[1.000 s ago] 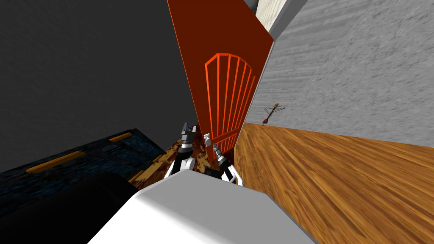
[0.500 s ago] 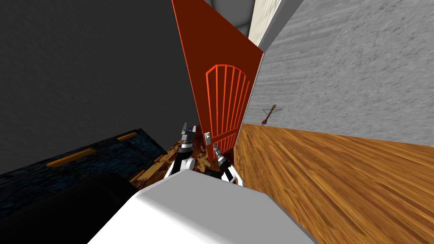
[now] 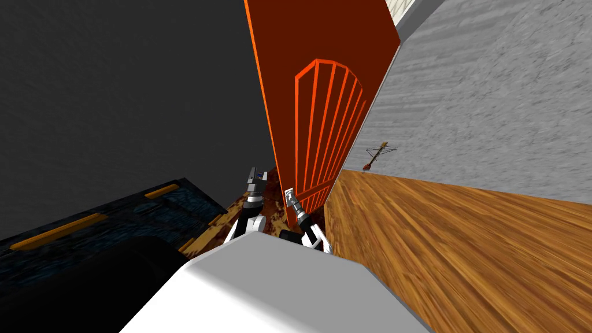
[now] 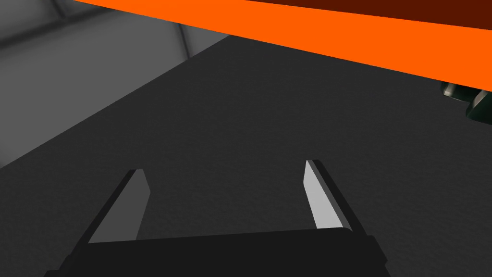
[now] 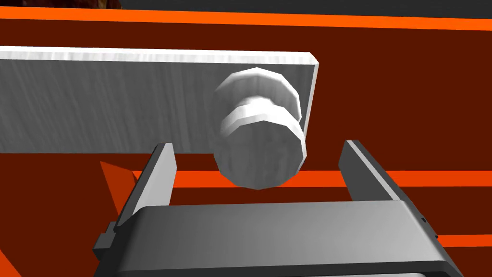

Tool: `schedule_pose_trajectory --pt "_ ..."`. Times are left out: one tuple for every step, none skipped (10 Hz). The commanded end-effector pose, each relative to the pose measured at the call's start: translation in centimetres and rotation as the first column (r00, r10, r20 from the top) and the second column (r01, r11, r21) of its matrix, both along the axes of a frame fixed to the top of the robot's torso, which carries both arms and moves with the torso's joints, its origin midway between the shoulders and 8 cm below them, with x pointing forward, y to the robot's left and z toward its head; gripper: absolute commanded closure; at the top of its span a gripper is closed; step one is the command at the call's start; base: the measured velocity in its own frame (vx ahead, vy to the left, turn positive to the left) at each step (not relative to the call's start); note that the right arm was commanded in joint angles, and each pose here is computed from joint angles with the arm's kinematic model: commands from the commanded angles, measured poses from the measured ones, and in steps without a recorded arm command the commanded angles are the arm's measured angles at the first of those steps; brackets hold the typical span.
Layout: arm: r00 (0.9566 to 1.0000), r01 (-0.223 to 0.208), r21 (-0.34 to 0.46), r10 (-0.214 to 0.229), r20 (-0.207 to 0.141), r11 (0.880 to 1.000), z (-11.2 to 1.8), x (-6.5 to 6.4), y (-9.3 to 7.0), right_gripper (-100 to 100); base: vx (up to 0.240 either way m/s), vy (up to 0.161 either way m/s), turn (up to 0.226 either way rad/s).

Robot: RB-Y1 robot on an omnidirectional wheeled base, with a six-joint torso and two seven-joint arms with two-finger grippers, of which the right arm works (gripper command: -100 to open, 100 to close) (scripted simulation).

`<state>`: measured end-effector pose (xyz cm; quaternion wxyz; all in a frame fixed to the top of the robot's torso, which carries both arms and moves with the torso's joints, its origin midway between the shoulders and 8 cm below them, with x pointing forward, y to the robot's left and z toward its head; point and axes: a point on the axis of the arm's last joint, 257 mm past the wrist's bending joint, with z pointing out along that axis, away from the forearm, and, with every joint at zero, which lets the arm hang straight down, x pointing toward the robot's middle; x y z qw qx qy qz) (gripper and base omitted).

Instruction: Push the door open

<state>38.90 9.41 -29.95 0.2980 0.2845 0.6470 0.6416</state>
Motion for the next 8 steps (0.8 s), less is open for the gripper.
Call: schedule_pose_trajectory --pt "1.0000 0.000 0.000 0.000 0.000 1.000 0.0 0.0 0.0 -100 0.098 0.096 -0.005" --pt "1.0000 0.000 0.000 0.000 0.000 1.000 0.0 0.0 0.0 100 -0.014 -0.013 -0.004" --pt "1.0000 0.000 0.000 0.000 0.000 1.000 0.0 0.0 0.0 100 -0.031 -0.037 0.013" --pt "1.0000 0.000 0.000 0.000 0.000 1.000 0.0 0.0 0.0 100 -0.030 -0.032 0.004" --pt "1.0000 0.000 0.000 0.000 0.000 1.000 0.0 0.0 0.0 100 -0.023 -0.021 -0.008" --pt "1.0000 0.000 0.000 0.000 0.000 1.000 0.0 0.0 0.0 100 -0.015 -0.011 -0.007" --pt "1.0000 0.000 0.000 0.000 0.000 1.000 0.0 0.0 0.0 100 -0.006 -0.003 -0.002" --pt "0.9997 0.024 -0.023 -0.024 -0.005 0.999 -0.8 0.8 -1.5 100 0.036 0.112 -0.058"
